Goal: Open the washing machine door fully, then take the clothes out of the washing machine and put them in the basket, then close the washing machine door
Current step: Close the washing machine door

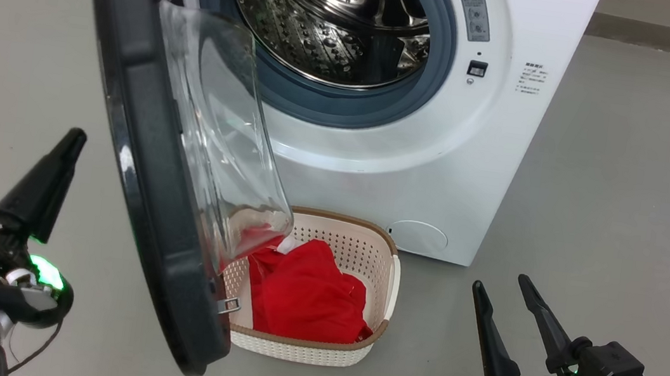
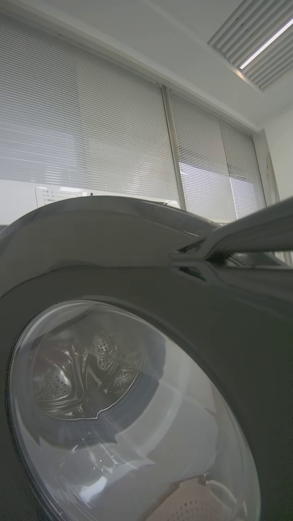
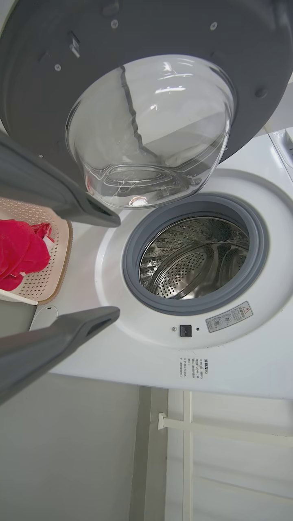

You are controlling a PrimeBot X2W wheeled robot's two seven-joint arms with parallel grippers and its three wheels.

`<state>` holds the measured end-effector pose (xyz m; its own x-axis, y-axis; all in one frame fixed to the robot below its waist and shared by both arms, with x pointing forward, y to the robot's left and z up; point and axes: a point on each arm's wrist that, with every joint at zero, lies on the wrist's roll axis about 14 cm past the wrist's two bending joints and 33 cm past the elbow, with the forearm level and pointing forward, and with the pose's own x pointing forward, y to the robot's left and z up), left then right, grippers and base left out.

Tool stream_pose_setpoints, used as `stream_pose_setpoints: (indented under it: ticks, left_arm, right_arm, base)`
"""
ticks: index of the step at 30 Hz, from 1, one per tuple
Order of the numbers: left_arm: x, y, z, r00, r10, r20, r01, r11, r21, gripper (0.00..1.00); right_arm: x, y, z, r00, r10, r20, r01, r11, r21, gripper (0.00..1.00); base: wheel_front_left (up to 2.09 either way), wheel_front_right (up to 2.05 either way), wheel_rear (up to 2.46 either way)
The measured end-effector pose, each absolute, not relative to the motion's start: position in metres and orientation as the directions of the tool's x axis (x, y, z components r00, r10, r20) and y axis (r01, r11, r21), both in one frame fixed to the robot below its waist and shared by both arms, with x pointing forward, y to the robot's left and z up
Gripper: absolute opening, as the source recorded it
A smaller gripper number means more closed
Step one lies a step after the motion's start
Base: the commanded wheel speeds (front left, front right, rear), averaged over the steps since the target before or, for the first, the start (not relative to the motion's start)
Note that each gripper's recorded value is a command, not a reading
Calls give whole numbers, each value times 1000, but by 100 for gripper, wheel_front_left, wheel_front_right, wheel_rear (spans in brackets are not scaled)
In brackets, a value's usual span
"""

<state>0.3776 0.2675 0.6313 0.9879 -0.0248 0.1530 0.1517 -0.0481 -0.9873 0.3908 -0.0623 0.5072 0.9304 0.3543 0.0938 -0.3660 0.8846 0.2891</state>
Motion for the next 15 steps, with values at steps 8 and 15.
stream_pose_setpoints:
  ticks: [8,15]
  left_arm:
    - [387,243,631,983,-128,132,130,-17,-991,0]
    - [395,230,628,979,-163,122,121,-15,-993,0]
  right_arm:
    - [391,-70,502,939,334,80,-342,892,294,100]
    - [391,-79,499,948,310,70,-317,901,297,100]
  base:
    - [0,0,0]
    - [0,0,0]
